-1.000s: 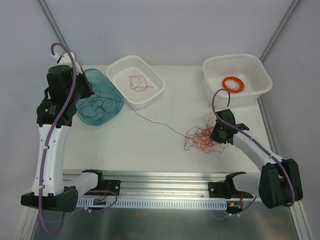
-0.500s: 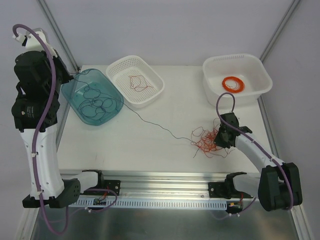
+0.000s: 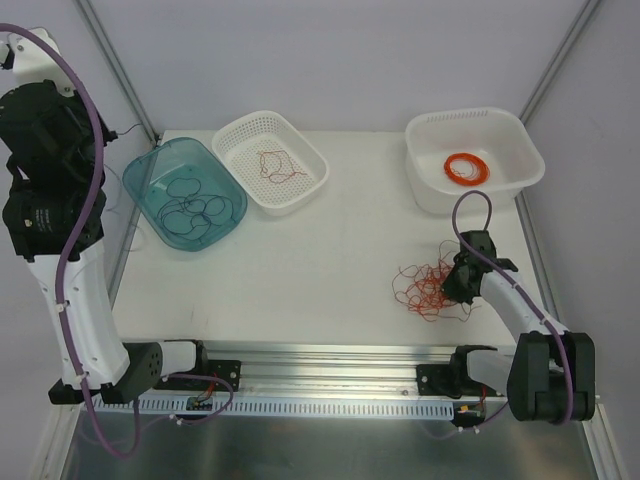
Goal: Untangle the cables
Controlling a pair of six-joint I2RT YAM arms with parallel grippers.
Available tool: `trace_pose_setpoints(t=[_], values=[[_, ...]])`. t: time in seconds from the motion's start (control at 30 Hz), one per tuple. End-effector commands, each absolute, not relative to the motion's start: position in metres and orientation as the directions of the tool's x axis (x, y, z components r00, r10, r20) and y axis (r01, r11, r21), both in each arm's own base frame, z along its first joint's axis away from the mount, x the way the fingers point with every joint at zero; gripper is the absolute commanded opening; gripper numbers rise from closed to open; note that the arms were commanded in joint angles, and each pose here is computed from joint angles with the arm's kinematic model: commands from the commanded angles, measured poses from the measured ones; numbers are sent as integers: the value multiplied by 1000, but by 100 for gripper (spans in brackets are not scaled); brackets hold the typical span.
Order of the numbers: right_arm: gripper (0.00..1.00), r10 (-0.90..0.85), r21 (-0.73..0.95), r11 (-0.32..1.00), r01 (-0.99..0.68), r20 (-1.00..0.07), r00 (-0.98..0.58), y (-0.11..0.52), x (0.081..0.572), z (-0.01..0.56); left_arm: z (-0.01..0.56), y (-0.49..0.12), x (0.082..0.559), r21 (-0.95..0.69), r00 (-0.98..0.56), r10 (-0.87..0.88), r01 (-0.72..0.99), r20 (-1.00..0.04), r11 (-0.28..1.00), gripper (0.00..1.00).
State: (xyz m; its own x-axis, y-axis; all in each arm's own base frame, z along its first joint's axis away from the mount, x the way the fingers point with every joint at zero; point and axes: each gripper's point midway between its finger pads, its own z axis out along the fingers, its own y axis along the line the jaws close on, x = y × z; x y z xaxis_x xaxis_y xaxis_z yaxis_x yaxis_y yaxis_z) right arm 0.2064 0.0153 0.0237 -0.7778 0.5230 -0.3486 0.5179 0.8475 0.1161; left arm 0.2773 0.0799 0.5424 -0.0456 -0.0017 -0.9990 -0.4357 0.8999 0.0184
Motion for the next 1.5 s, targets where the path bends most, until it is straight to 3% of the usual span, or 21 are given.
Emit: trace_pose_setpoints(t=[0.0,0.17,0.27,0.37,0.4,0.47,0.5,0.6,0.93,1.2,1.47], values=[[6,501,151,865,479,-330,-801,20,201,27,545,70,288,0,-29,-12,-373,-1000,928,0],[9,480,229,875,427,-297,-825,37,207,34,548,42,296,-71,-7,-75,-231,-997,970,0],[17,458,262,883,390,-300,-837,43,211,40,559,42,290,-74,23,-71,-230,-997,970,0],[34,430,281,894,351,-311,-847,47,215,46,571,38,286,-81,54,-71,-205,-996,975,0],[47,423,286,896,339,-321,-847,48,216,48,574,33,286,-79,59,-70,-173,-996,982,0],[59,411,298,900,318,-335,-848,50,219,53,578,26,286,-85,69,-76,-134,-995,987,0],[70,409,308,899,311,-339,-847,52,220,54,578,19,288,-85,67,-79,-95,-995,992,0],[83,401,321,900,295,-344,-849,54,223,57,581,14,294,-84,70,-79,-65,-994,994,0],[94,389,337,900,277,-334,-858,59,228,58,599,5,319,-108,133,-106,-6,-985,994,0],[96,388,344,898,274,-328,-861,62,233,58,618,18,353,-77,211,-63,-62,-976,995,0],[96,377,338,902,268,-314,-871,62,231,53,528,64,423,-12,23,-7,-252,-1000,968,0]])
